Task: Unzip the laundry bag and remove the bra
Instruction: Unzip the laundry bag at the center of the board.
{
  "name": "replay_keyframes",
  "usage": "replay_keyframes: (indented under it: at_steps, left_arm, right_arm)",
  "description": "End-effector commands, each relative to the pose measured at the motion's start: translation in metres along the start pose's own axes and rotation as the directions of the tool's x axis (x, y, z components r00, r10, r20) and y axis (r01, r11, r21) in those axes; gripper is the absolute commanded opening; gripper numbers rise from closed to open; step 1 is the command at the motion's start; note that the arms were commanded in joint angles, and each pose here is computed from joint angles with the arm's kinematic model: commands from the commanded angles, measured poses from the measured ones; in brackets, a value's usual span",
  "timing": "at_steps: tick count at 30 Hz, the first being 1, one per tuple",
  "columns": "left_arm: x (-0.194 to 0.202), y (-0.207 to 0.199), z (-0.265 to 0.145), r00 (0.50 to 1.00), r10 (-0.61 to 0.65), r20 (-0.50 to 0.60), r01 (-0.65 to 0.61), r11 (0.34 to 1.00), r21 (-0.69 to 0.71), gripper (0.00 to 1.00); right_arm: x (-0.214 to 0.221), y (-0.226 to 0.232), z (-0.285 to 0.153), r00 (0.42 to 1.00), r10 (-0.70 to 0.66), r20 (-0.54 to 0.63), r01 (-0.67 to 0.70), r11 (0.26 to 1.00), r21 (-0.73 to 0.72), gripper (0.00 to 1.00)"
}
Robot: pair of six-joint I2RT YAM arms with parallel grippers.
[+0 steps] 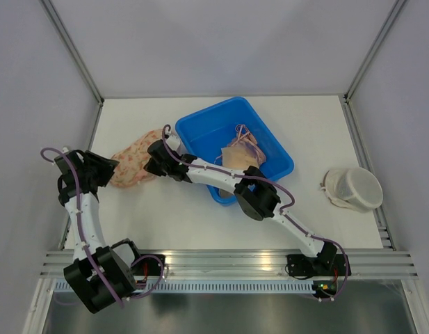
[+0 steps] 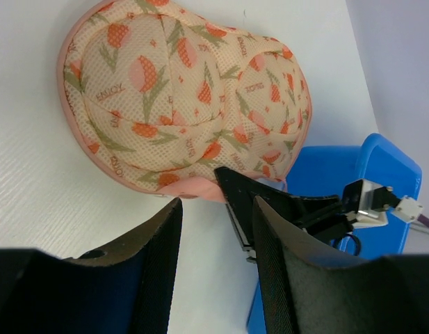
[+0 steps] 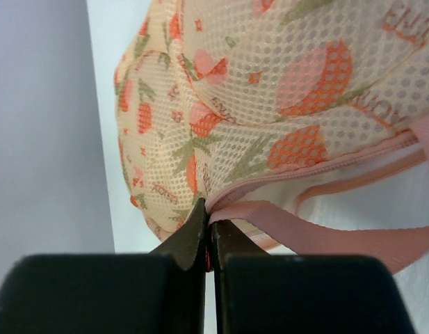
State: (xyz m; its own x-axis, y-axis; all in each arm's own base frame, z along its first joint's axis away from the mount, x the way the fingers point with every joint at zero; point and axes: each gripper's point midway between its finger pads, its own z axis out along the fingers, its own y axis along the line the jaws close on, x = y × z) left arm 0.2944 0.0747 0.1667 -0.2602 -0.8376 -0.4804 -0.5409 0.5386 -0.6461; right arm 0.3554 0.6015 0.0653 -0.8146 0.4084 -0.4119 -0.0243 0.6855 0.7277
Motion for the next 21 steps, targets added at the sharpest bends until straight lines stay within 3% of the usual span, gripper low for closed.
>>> replay_keyframes:
  at_steps: [1,13,21]
  left_arm:
    - [0.004,-0.002,0.0,0.999,0.034,0.0,-0.034,0.998,0.045,0.5]
    - [0.042,-0.01,0.007,0.99,0.033,-0.141,-0.006,0.981,0.192,0.5]
    - [0.081,0.005,0.016,0.979,0.035,-0.202,0.007,0.979,0.202,0.5]
  right_arm:
    - [-0.039,0.06,-0.04,0.998,0.003,0.056,0.004,0.993,-0.122,0.01]
    - [-0.061,0.082,-0.051,0.996,0.071,0.061,-0.059,0.981,-0.183,0.0]
    - [-0.063,0.086,-0.05,0.994,0.099,0.054,-0.086,0.976,-0.202,0.0]
